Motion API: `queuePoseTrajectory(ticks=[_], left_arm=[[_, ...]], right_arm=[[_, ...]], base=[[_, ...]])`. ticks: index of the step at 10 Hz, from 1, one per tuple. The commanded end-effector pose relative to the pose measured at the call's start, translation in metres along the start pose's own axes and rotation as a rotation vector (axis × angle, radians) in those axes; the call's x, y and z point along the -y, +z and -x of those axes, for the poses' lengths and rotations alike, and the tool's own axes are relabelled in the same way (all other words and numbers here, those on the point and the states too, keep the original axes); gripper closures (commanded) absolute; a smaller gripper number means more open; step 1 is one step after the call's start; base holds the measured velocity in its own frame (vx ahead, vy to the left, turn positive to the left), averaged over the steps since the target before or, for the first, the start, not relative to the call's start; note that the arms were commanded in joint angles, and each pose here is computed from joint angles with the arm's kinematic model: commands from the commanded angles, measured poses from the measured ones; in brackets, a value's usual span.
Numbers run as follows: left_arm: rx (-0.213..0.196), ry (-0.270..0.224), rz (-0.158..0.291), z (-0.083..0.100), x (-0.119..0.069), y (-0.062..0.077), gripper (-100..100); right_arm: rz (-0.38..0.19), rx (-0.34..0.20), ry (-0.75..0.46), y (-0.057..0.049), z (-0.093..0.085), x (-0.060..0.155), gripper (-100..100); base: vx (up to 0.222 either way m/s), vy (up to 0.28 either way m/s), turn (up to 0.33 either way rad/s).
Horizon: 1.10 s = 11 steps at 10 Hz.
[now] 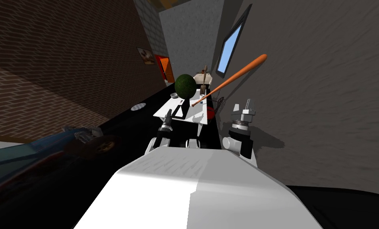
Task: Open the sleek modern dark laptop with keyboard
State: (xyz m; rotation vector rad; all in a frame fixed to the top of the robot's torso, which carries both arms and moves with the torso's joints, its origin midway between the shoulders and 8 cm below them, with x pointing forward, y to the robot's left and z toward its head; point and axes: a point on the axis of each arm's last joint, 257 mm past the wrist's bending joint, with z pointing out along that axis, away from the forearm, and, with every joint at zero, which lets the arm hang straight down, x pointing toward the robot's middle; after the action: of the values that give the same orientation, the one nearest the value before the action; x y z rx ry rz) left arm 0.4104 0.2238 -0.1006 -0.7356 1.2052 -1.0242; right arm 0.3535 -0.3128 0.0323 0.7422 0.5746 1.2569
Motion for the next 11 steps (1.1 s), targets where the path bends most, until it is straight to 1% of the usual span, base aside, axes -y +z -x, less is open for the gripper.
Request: queuePoseTrajectory(ticks=[1,2,3,4,5,7,8,9,10,11], left_arm=[[-0.032,0.027,0.042,-0.007,-0.014,0.000,-100],[-0.053,0.046,0.068,-0.011,-0.023,0.000,-100],[-0.063,0.056,0.081,-0.014,-0.027,0.000,-100],[-0.082,0.075,0.107,-0.018,-0.036,0.000,-100],[-0.090,0.083,0.119,-0.019,-0.040,0.000,-100],[-0.118,0.115,0.160,-0.025,-0.053,-0.002,-100],[-0.110,0.105,0.145,-0.022,-0.047,-0.002,-100],[-0.107,0.108,0.151,-0.019,-0.042,-0.002,-100],[-0.109,0.107,0.149,-0.021,-0.045,-0.003,-100],[-0.109,0.107,0.150,-0.021,-0.045,-0.003,100]], right_arm=[[0.000,0.000,0.000,0.000,0.000,0.000,0],[0.000,0.000,0.000,0.000,0.000,0.000,0],[0.000,0.000,0.000,0.000,0.000,0.000,0],[0.000,0.000,0.000,0.000,0.000,0.000,0],[0.000,0.000,0.000,0.000,0.000,0.000,0],[0.000,0.000,0.000,0.000,0.000,0.000,0],[0.000,0.000,0.000,0.000,0.000,0.000,0],[0.000,0.000,0.000,0.000,0.000,0.000,0],[0.000,0.000,0.000,0.000,0.000,0.000,0],[0.000,0.000,0.000,0.000,0.000,0.000,0]], base=[[0.078,-0.048,-0.064],[0.100,-0.041,-0.107],[0.102,-0.038,-0.112],[0.097,-0.048,-0.109],[0.083,-0.051,-0.109],[0.087,-0.049,-0.108],[0.045,-0.026,-0.016],[0.100,-0.018,-0.033],[0.063,-0.010,-0.008],[0.009,-0.002,0.004]])
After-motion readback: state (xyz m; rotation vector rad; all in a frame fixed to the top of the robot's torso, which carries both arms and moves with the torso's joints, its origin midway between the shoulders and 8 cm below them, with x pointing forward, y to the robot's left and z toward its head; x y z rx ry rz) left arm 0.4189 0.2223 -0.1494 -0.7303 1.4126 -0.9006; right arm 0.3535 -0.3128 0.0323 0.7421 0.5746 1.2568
